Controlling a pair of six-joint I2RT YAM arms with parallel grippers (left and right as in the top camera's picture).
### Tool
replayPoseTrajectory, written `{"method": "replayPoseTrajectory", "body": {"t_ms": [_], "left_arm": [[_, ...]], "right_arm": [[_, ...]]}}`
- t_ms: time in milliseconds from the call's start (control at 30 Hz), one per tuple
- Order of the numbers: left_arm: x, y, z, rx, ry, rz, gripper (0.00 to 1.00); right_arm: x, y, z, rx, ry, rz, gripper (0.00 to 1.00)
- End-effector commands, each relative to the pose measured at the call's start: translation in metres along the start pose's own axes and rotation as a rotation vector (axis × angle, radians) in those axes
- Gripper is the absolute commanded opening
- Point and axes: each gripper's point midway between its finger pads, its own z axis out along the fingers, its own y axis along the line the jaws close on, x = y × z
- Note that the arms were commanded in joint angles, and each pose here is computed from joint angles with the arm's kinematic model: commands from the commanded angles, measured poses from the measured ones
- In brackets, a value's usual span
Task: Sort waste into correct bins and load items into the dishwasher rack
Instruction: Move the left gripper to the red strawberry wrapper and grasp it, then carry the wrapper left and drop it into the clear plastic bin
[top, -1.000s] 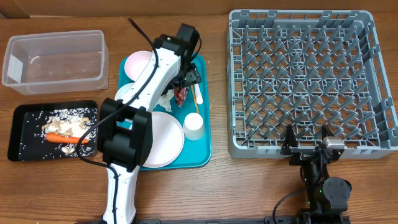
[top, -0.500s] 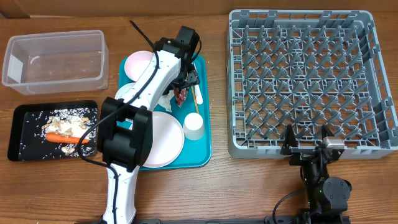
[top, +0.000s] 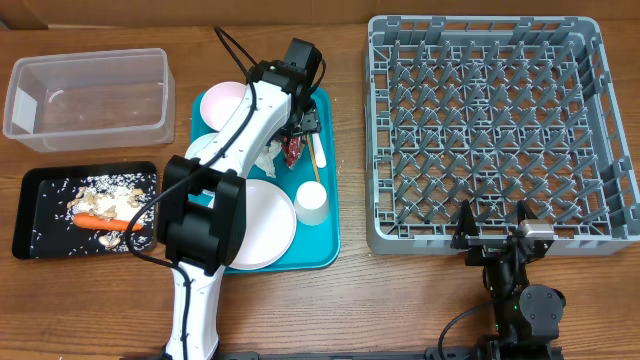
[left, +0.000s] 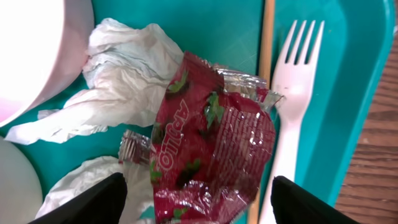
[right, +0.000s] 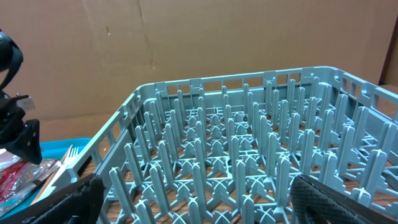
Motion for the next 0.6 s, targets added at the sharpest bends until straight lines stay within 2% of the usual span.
{"method": "replayPoseTrajectory", "body": {"t_ms": [0, 267, 333, 467, 567], "left_arm": [[0.0064, 0.0041, 0.0179, -0.037, 0.023, 0.043, 0.74], [0.0071, 0.0035, 0.0182, -0.034, 0.027, 0.043, 0.56], [0.0091, 0.0011, 0.0182, -0.02, 0.038, 0.051, 0.44], [0.0094, 0.0012, 0.0174, -0.02, 0.04, 0.052, 0.34], [0.0088, 0.0024, 0.0094, -0.028, 0.05, 0.052, 0.2]], "right_arm": [[0.0014, -0.0011, 0.0002, 0.007, -0.005, 0.003, 1.0], [0.0014, -0.0011, 0.0002, 0.007, -0.005, 0.003, 1.0], [0.0014, -0.001, 0.0002, 0.007, -0.005, 0.003, 1.0], [0.0014, -0.0011, 0.0002, 0.007, -0.005, 0.003, 1.0], [0.0014, -0.001, 0.0002, 0.007, -0.005, 0.004, 1.0]]}}
